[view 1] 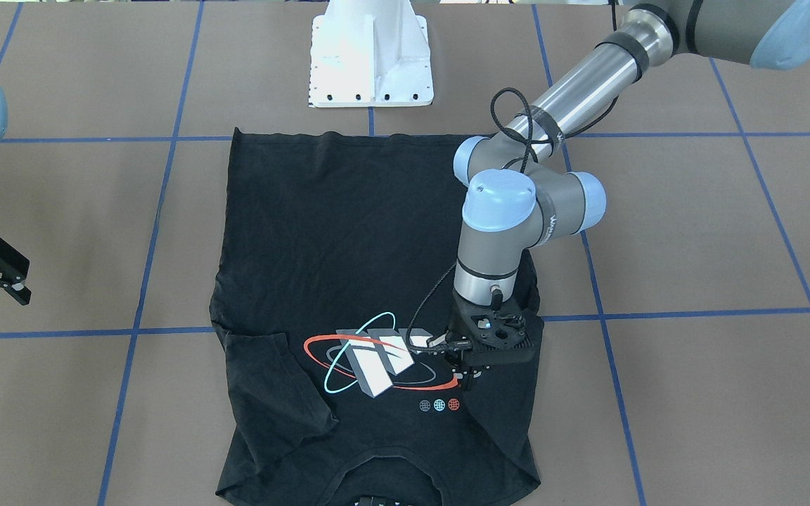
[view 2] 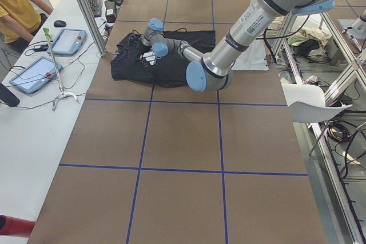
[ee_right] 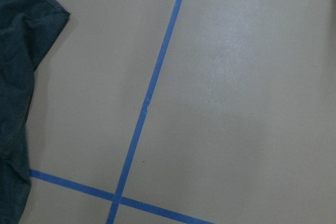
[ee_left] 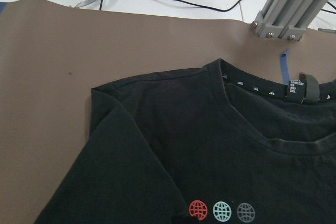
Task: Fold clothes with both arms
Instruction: 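Fold the sleeve nearest the left gripper inward over the shirt body, then move both grippers to the hem corners nearest the robot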
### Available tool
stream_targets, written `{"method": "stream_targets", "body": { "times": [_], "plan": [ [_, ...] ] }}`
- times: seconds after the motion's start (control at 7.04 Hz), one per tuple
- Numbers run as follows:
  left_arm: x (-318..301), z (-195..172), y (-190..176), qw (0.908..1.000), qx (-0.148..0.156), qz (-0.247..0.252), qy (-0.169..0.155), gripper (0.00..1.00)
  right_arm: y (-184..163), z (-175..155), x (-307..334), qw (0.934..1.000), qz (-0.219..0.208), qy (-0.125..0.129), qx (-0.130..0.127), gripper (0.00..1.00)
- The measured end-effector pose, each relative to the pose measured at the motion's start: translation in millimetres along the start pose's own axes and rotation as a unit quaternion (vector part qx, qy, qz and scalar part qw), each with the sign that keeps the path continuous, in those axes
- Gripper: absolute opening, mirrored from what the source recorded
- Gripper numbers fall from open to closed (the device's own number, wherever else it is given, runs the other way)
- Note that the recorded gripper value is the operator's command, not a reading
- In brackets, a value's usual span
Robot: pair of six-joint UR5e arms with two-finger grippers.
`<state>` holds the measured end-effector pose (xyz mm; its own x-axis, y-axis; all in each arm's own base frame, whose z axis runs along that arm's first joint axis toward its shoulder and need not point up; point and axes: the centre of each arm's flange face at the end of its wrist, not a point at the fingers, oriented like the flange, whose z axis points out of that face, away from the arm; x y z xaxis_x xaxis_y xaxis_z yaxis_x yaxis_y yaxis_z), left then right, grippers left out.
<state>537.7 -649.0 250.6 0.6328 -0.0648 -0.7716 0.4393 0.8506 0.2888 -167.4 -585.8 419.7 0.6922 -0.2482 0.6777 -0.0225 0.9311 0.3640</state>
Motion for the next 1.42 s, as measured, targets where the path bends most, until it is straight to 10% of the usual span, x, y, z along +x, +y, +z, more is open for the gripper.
{"method": "stream_targets", "body": {
  "times": [0.14, 0.28, 0.43, 1.42],
  "plan": [
    [4.0, 6.2, -1.9, 1.0000, 0.002, -0.002, -0.007, 0.00, 0.0, 0.4, 0.0, 1.0000, 0.000, 0.000, 0.000, 1.00],
    [5.8, 9.6, -2.9, 0.9999, 0.003, -0.003, -0.011, 0.79, -0.1, 0.5, 0.0, 1.0000, 0.000, 0.000, 0.000, 1.00],
    [6.3, 10.5, -3.6, 0.9999, 0.005, -0.002, -0.009, 1.00, -0.1, 0.3, -0.2, 1.0000, 0.000, 0.000, 0.000, 1.00],
    [-61.8, -105.1, 32.3, 0.9877, 0.001, 0.109, 0.113, 1.00, 19.2, -28.0, -64.5, 0.9965, 0.073, -0.033, 0.021, 1.00]
  ]
}}
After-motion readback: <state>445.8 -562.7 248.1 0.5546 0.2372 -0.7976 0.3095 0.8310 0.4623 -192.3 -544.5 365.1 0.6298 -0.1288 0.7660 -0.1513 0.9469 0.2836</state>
